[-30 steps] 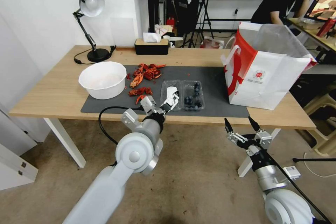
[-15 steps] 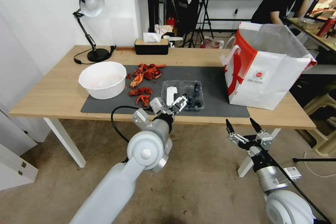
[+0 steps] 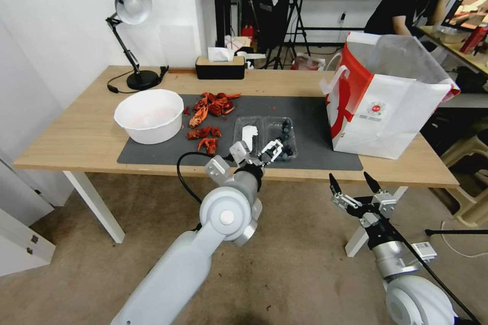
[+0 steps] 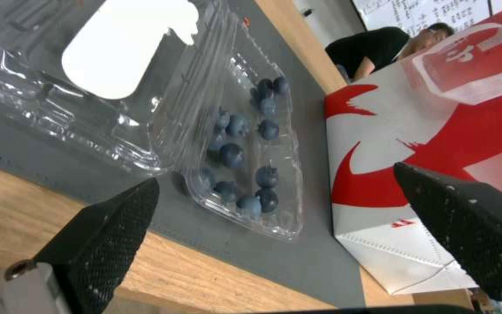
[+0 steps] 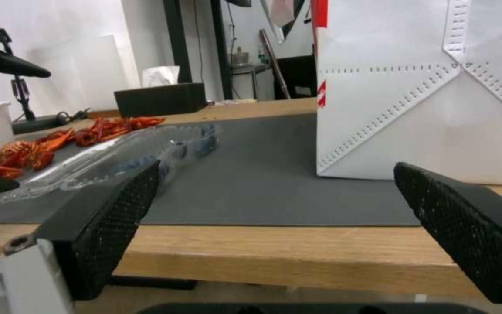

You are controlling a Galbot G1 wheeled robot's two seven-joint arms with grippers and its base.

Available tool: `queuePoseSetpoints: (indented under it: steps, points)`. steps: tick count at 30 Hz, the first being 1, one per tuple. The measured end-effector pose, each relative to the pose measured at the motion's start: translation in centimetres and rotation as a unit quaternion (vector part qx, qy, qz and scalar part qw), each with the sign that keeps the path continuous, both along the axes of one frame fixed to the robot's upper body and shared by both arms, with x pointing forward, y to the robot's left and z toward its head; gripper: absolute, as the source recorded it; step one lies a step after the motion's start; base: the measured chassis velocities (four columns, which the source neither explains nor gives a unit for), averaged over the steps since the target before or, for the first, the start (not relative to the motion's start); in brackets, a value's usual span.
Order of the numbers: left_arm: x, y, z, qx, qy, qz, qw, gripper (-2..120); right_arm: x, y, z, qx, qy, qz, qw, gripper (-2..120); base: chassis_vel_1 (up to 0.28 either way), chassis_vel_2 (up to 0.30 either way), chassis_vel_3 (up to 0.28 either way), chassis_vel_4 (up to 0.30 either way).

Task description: Close the takeout container lid, then place the container into the takeout bag.

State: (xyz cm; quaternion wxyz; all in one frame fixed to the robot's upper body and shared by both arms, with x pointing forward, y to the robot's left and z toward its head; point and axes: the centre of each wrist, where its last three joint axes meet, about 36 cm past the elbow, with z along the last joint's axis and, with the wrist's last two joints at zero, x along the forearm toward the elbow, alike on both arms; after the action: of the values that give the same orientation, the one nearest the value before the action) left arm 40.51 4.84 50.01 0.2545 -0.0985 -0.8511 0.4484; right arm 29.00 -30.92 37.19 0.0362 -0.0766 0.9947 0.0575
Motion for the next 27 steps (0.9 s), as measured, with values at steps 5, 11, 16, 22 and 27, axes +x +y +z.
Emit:
queuePoseSetpoints:
  steps: [5, 11, 16, 22, 27]
  points:
    - [0.4, -0.3, -0.2, 0.003, 0.006, 0.002, 1.0, 100, 0.0, -0.1, -0.1, 0.0, 0.001, -0.002, 1.0, 100, 0.0, 0.0, 0.0, 0.0]
    - [0.7, -0.5, -0.6, 0.006, 0.012, 0.004, 0.9999, 100, 0.0, -0.2, -0.3, 0.0, 0.002, -0.003, 1.0, 100, 0.0, 0.0, 0.0, 0.0]
    - [0.9, -0.7, -0.9, 0.009, 0.015, 0.006, 0.9998, 100, 0.0, -0.3, -0.4, -0.001, 0.003, -0.004, 1.0, 100, 0.0, 0.0, 0.0, 0.0]
    - [1.3, -0.8, -1.1, 0.012, 0.017, 0.009, 0.9997, 100, 0.0, -0.4, -0.5, -0.001, 0.003, -0.004, 1.0, 100, 0.0, 0.0, 0.0, 0.0]
    - [1.6, -0.8, -1.1, 0.014, 0.019, 0.012, 0.9996, 100, 0.0, -0.4, -0.5, -0.002, 0.003, -0.003, 1.0, 100, 0.0, 0.0, 0.0, 0.0]
